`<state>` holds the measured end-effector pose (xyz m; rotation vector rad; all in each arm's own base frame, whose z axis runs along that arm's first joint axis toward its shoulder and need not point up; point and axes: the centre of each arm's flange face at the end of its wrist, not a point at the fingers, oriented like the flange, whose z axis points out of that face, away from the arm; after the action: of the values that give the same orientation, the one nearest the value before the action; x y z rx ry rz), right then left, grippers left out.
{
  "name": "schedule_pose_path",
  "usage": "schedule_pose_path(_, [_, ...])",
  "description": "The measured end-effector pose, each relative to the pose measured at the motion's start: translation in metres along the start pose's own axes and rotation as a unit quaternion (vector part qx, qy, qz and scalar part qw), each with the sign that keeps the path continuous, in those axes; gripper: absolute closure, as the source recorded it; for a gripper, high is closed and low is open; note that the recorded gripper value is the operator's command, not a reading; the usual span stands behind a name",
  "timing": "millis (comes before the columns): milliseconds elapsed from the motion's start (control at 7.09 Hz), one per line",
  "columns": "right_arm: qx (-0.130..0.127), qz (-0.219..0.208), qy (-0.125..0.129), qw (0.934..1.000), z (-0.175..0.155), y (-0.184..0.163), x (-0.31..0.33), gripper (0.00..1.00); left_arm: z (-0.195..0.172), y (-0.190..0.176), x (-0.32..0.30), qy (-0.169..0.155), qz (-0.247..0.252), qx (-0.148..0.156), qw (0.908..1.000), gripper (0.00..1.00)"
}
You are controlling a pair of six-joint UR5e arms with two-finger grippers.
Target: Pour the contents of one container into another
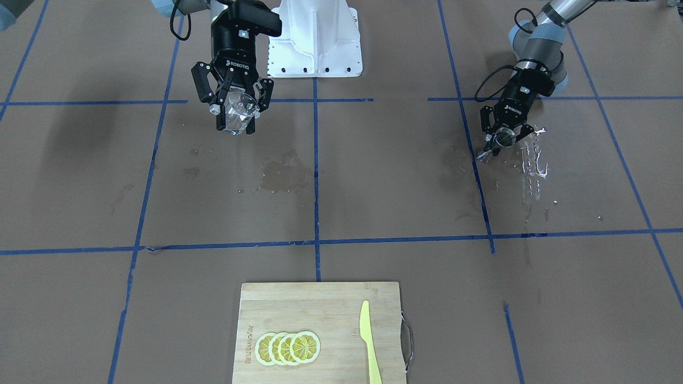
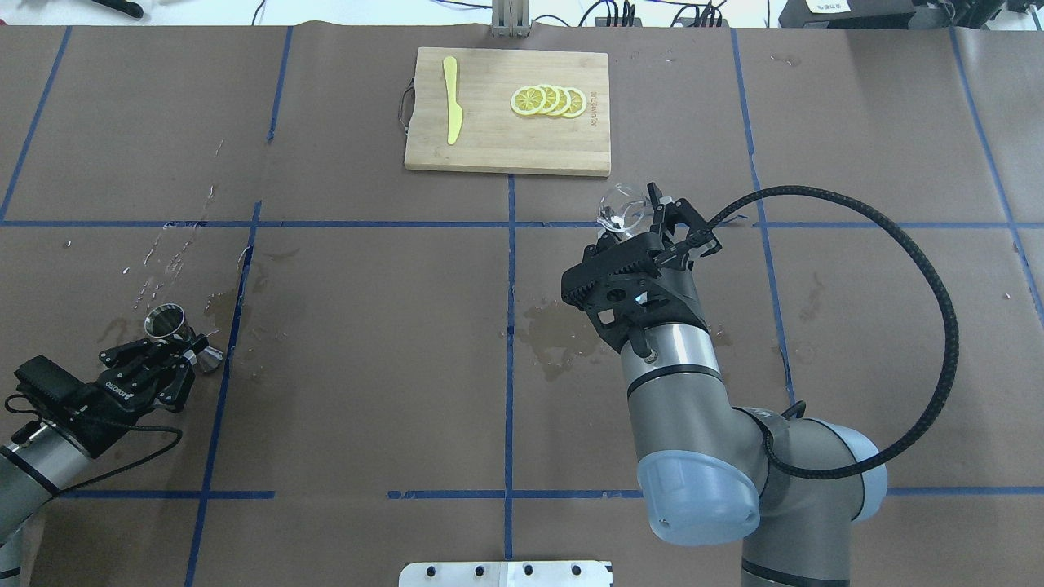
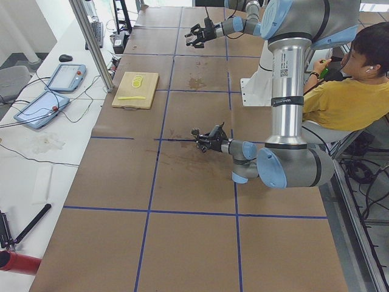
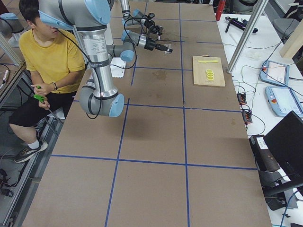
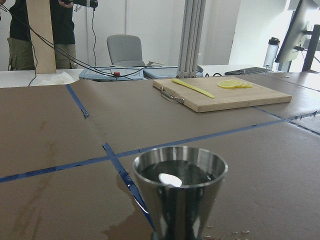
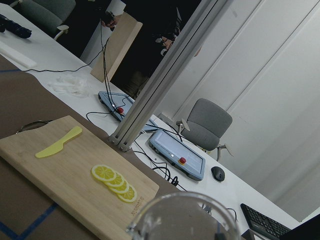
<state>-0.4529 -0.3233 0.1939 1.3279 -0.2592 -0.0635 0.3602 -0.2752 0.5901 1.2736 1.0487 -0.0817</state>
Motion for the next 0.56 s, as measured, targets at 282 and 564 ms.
schedule_pose_path(282, [0.0, 0.0, 0.0, 1.0, -0.0003, 0.0001, -0.0004, 1.0, -0.0002, 0.0008, 0.0003, 0.0, 0.0, -0.001, 1.0, 0.9])
schedule_pose_path(564, [0.0, 0.0, 0.0, 1.0, -0.0002, 0.0001, -0.0002, 1.0, -0.001, 0.0019, 0.0012, 0.001, 0.001, -0.001, 1.0, 0.79])
